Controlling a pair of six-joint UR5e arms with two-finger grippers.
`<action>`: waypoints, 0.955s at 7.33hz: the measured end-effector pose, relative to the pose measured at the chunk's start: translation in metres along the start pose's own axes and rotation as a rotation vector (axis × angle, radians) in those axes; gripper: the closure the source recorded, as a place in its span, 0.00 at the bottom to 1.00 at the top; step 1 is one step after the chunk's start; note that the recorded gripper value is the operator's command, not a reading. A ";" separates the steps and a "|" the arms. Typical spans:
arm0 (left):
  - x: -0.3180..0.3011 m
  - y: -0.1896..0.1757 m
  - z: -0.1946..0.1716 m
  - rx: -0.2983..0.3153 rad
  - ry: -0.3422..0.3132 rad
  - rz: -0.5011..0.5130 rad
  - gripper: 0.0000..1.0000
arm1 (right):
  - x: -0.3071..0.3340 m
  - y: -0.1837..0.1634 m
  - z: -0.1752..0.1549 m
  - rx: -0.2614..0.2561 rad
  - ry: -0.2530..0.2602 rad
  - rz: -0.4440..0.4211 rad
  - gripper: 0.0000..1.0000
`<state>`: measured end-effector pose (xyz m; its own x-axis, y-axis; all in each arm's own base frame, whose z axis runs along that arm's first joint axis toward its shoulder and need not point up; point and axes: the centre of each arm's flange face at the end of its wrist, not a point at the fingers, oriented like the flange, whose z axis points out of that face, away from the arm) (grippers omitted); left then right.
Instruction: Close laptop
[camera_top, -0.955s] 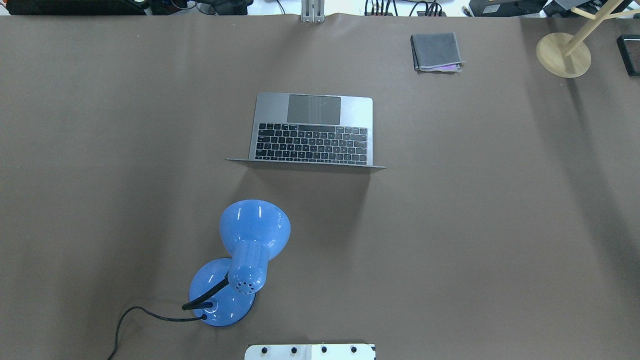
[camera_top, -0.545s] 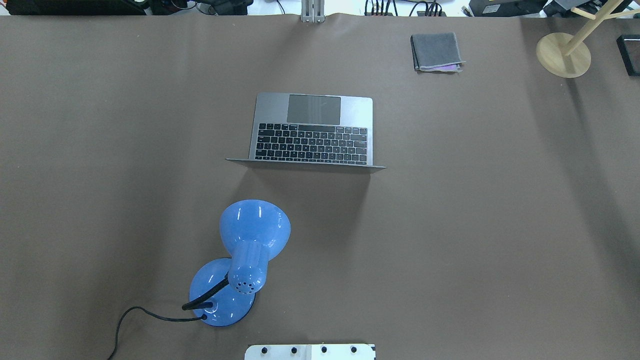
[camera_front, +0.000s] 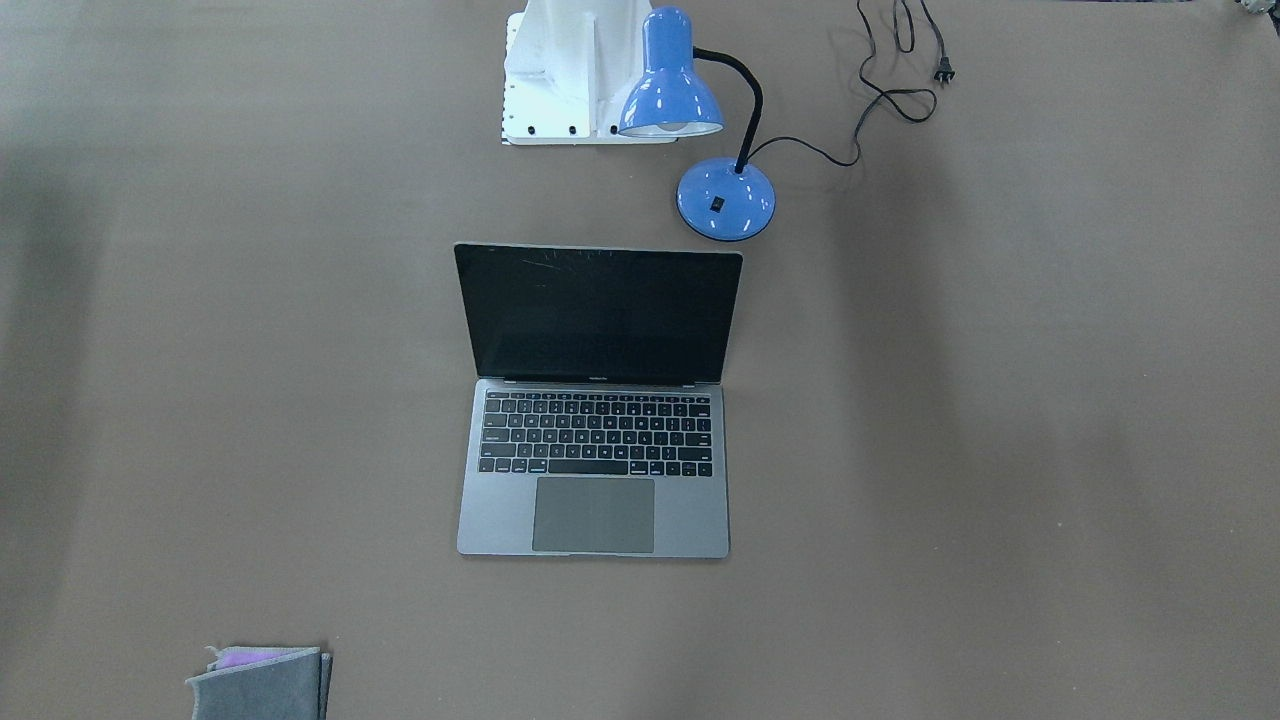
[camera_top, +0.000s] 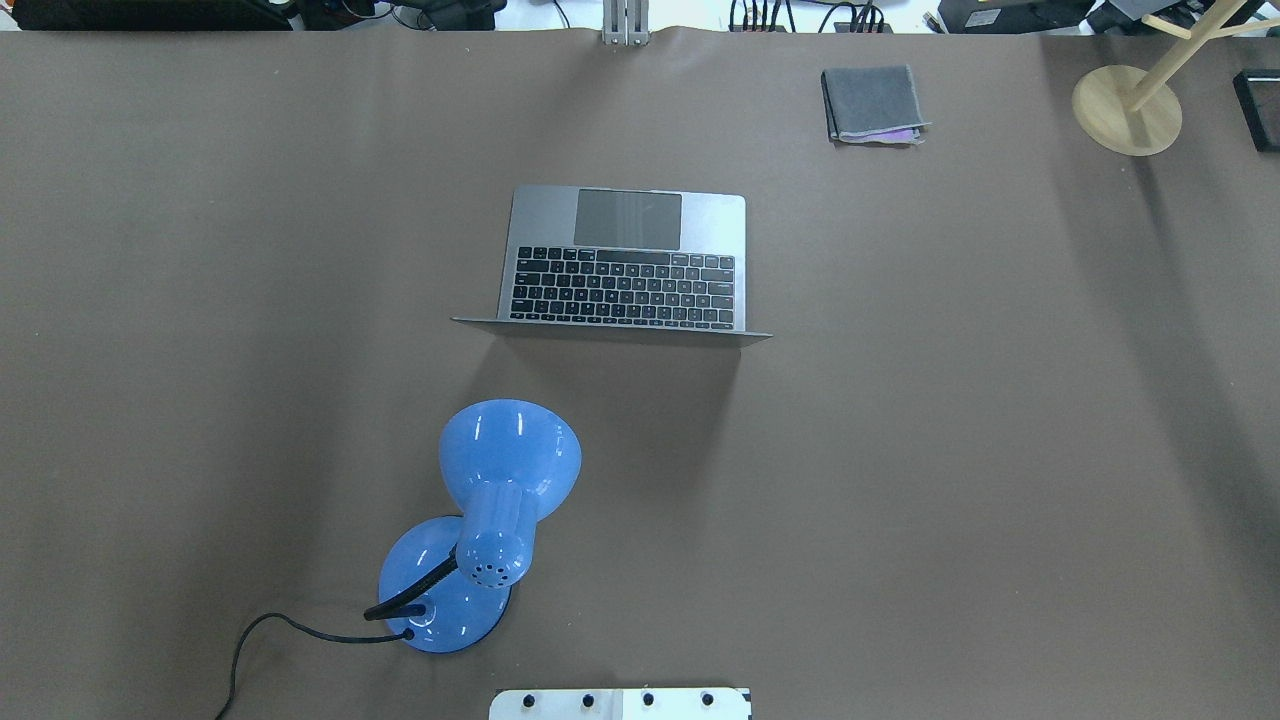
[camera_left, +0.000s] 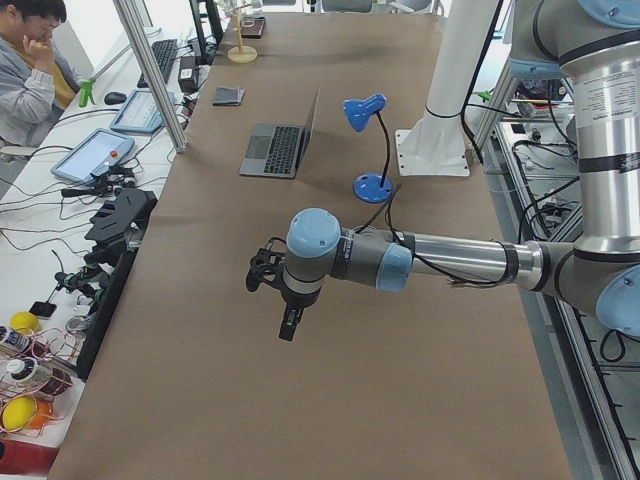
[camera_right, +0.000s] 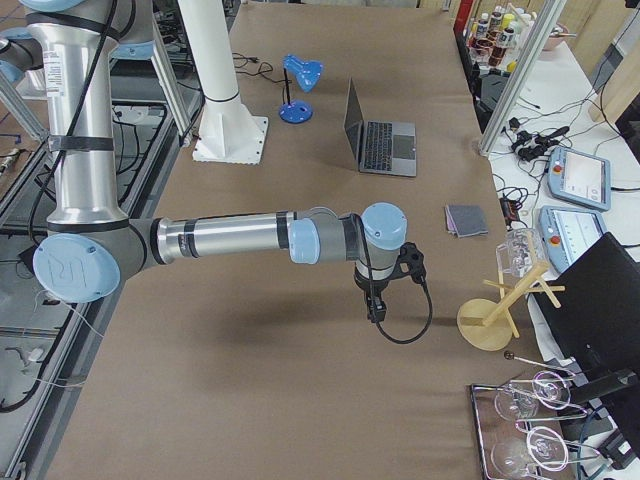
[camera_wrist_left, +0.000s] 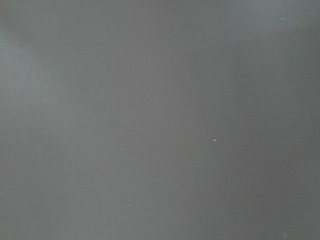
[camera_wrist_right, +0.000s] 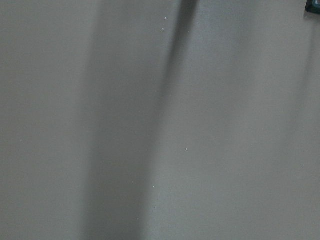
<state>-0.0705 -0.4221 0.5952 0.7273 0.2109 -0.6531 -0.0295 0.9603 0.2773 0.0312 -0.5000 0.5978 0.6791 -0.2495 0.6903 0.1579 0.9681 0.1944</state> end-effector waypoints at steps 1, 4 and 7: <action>-0.001 0.001 0.001 -0.001 0.000 -0.002 0.02 | -0.001 0.000 0.001 -0.001 0.000 0.000 0.00; -0.003 0.007 0.004 -0.007 0.004 -0.015 0.02 | -0.003 -0.001 0.003 -0.005 -0.005 -0.003 0.00; -0.002 0.003 0.005 -0.005 0.022 -0.018 0.02 | -0.005 -0.001 0.007 -0.012 -0.007 -0.007 0.00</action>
<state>-0.0692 -0.4207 0.6009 0.7128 0.1972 -0.6731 -0.0198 0.9650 0.2617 0.0233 -0.4999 0.5991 0.6729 -0.2560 0.6940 0.1713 0.9666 0.1905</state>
